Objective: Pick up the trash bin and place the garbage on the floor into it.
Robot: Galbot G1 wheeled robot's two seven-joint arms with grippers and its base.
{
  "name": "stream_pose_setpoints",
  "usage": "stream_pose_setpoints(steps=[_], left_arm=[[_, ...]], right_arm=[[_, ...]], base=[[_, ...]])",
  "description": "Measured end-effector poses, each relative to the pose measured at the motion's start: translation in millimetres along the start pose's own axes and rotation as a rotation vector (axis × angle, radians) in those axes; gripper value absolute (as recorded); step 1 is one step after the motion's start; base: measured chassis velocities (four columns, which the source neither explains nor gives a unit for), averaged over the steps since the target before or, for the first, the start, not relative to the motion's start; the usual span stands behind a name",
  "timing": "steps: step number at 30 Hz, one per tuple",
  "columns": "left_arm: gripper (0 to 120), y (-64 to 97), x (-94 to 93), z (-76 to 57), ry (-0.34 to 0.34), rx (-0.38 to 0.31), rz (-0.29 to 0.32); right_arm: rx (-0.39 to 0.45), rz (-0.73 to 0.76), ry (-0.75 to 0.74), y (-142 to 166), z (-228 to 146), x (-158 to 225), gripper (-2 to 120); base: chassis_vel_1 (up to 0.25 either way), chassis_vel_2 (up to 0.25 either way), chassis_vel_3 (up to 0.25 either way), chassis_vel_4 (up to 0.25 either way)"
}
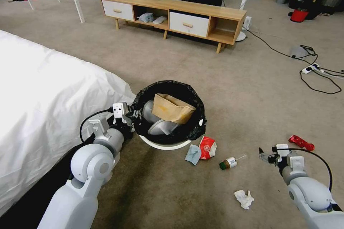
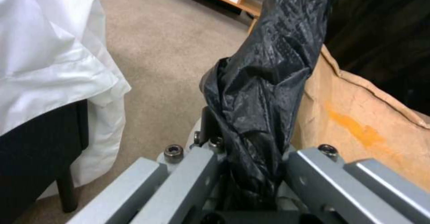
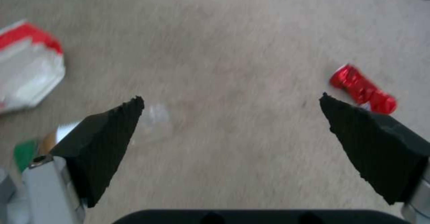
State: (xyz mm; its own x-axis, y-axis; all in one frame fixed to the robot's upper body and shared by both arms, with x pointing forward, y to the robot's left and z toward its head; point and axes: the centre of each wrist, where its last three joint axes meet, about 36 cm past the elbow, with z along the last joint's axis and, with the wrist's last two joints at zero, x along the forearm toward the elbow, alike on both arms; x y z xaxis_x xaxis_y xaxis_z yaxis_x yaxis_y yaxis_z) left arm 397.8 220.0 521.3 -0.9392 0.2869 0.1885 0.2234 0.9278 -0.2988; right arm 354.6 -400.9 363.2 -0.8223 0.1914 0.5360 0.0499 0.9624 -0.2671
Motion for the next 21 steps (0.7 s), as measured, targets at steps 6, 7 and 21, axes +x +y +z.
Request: stream_pose_setpoints(steps=[6,7,21], left_arm=[[2,0.2,0.5,1.4,-0.002,0.002,-0.002],[2,0.2,0.5,1.6,-0.002,0.002,-0.003],[2,1.2,-1.9,5.6,0.000,0.007,-0.015]], right_arm=[[0.027,-0.054,0.052,2,12,10,100],[0.032,-0.062,0.062,3,14,11,100],[0.101,-0.218,0.266,-1,15,22,100]], base=[[0.000,0.000,0.000,0.000],[0.000,0.000,0.000,0.000],[0.000,0.000,0.000,0.000]])
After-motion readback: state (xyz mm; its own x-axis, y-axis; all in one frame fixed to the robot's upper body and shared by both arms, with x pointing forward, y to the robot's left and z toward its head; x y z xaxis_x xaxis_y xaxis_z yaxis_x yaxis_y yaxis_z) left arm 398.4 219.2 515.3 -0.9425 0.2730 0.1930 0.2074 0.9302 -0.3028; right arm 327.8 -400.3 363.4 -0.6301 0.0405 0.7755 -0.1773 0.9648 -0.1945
